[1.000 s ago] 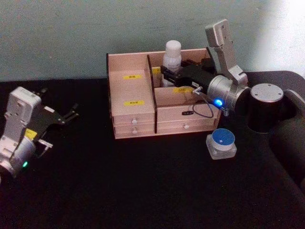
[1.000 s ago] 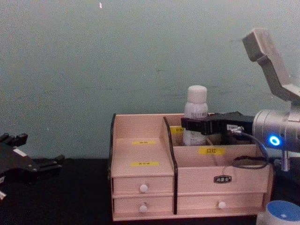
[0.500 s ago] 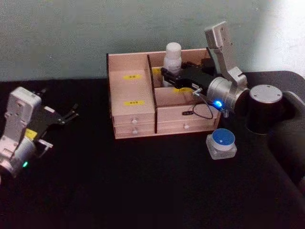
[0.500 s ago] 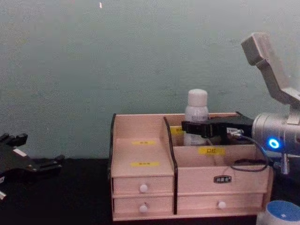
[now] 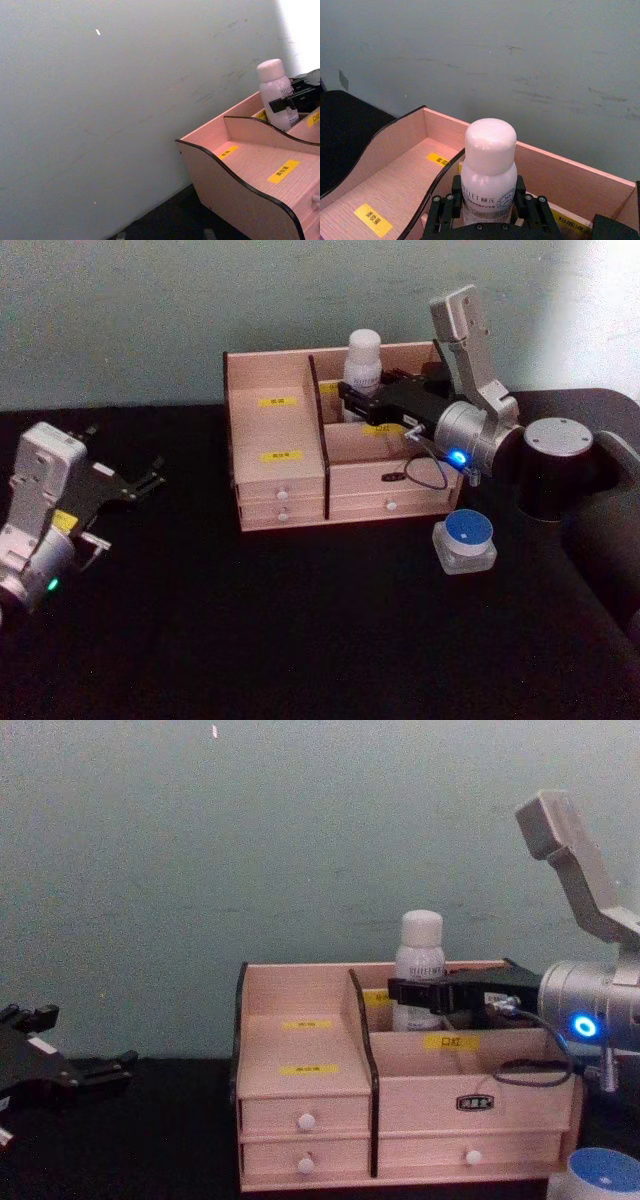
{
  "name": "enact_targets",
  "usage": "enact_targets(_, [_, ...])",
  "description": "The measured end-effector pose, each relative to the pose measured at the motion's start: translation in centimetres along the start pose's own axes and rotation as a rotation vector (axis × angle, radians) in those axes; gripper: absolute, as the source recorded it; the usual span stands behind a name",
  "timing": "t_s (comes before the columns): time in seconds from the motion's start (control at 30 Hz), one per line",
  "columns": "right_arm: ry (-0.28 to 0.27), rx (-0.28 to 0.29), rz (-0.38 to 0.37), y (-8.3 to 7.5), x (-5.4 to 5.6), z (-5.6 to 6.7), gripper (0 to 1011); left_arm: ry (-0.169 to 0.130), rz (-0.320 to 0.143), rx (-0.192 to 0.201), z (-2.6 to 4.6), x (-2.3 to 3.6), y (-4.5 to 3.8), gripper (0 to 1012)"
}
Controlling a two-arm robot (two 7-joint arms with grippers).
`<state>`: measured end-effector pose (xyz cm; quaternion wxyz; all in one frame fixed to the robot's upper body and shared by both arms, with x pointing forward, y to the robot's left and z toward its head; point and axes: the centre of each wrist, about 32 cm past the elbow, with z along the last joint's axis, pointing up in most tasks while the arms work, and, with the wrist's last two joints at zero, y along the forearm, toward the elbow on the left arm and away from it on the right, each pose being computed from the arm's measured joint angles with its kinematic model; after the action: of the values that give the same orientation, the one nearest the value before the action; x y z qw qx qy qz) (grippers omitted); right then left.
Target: Pick up the facial cleanser and watermelon frost from the table and place them into the tiered storage box.
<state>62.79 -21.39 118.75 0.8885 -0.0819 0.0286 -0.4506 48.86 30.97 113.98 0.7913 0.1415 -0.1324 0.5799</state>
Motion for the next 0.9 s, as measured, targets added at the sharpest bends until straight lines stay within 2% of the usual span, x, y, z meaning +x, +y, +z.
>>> enact_targets(0.13, [0.000,0.000,0.000,-0.01,0.00,0.01,684,0.000,0.000,0.000,0.00,0.00,0.00,1001])
enact_targets(0.17, [-0.001,0.000,0.000,-0.01,0.00,0.01,741,0.000,0.000,0.000,0.00,0.00,0.00,1001])
enact_targets(0.2, [-0.001,0.000,0.000,-0.01,0.00,0.00,741,0.000,0.000,0.000,0.00,0.00,0.00,1001])
enact_targets(0.27, [-0.001,0.000,0.000,-0.02,0.00,0.00,834,0.000,0.000,0.000,0.00,0.00,0.00,1001])
enact_targets(0.3, [-0.001,0.000,0.000,-0.02,0.00,0.00,834,0.000,0.000,0.000,0.00,0.00,0.00,1001])
enact_targets(0.37, [-0.001,0.001,0.000,-0.02,0.01,0.01,920,0.000,0.000,0.000,0.00,0.00,0.00,1001])
enact_targets(0.5, [-0.001,0.001,0.000,-0.02,0.01,0.01,996,0.000,0.000,0.000,0.00,0.00,0.00,1001])
enact_targets(0.9, [-0.003,0.007,-0.003,-0.14,-0.11,0.07,1002,0.000,0.000,0.000,0.00,0.00,0.00,1001])
